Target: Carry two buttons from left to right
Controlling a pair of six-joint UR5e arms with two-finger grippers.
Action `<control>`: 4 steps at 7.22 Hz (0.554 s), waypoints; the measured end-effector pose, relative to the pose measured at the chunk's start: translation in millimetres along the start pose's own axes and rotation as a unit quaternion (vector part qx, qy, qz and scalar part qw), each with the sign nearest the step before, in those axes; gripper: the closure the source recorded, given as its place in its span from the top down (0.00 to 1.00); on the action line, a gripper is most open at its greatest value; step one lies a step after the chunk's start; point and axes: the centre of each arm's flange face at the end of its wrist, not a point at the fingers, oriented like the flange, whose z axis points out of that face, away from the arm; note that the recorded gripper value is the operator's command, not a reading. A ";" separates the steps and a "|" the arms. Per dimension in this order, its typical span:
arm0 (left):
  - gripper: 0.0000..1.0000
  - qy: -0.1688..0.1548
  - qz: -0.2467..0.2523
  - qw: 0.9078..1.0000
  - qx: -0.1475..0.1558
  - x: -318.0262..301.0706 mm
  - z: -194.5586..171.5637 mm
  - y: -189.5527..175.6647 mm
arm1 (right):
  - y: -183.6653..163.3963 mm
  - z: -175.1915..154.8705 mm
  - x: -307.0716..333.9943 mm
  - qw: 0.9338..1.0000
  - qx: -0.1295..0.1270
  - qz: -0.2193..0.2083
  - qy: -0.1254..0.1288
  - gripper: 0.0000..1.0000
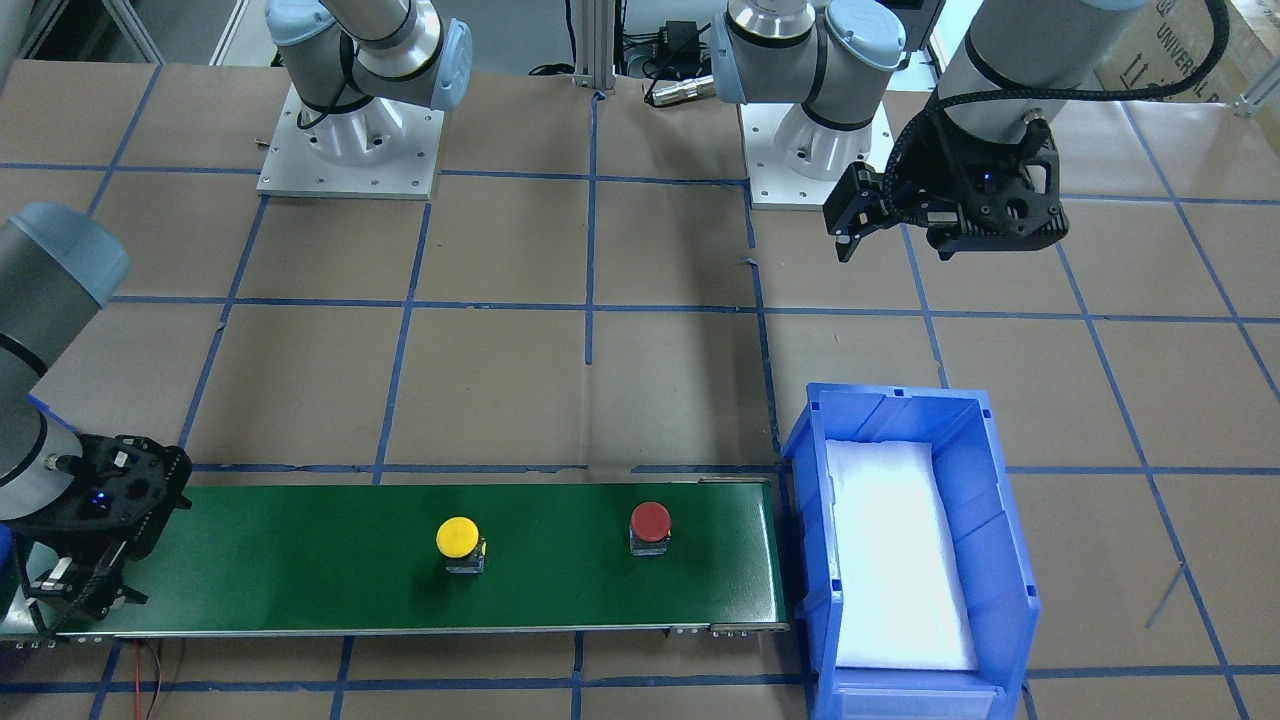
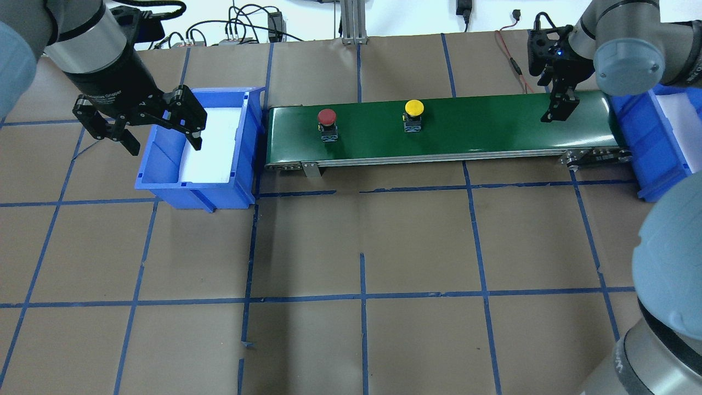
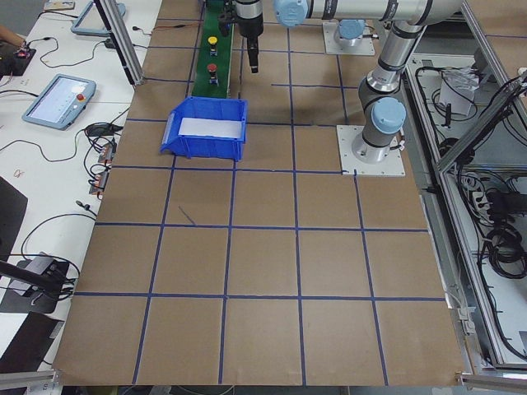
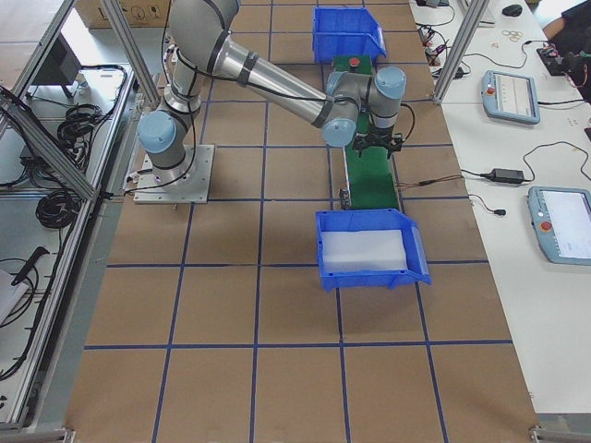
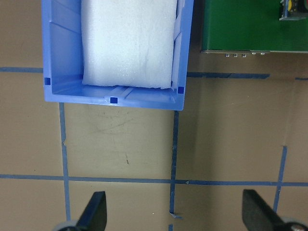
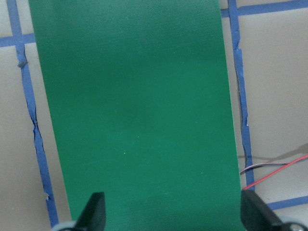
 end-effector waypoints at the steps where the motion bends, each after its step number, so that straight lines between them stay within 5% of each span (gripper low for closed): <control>1: 1.00 0.000 0.002 1.000 0.003 0.5 -2.5 -0.1 | 0.0 0.3 0.1 1.000 0.000 0.000 0.000 1.00; 4: 1.00 -0.010 0.005 1.000 0.005 -0.9 -4.3 -0.1 | 0.1 -1.0 0.4 1.000 -0.001 0.000 0.002 1.00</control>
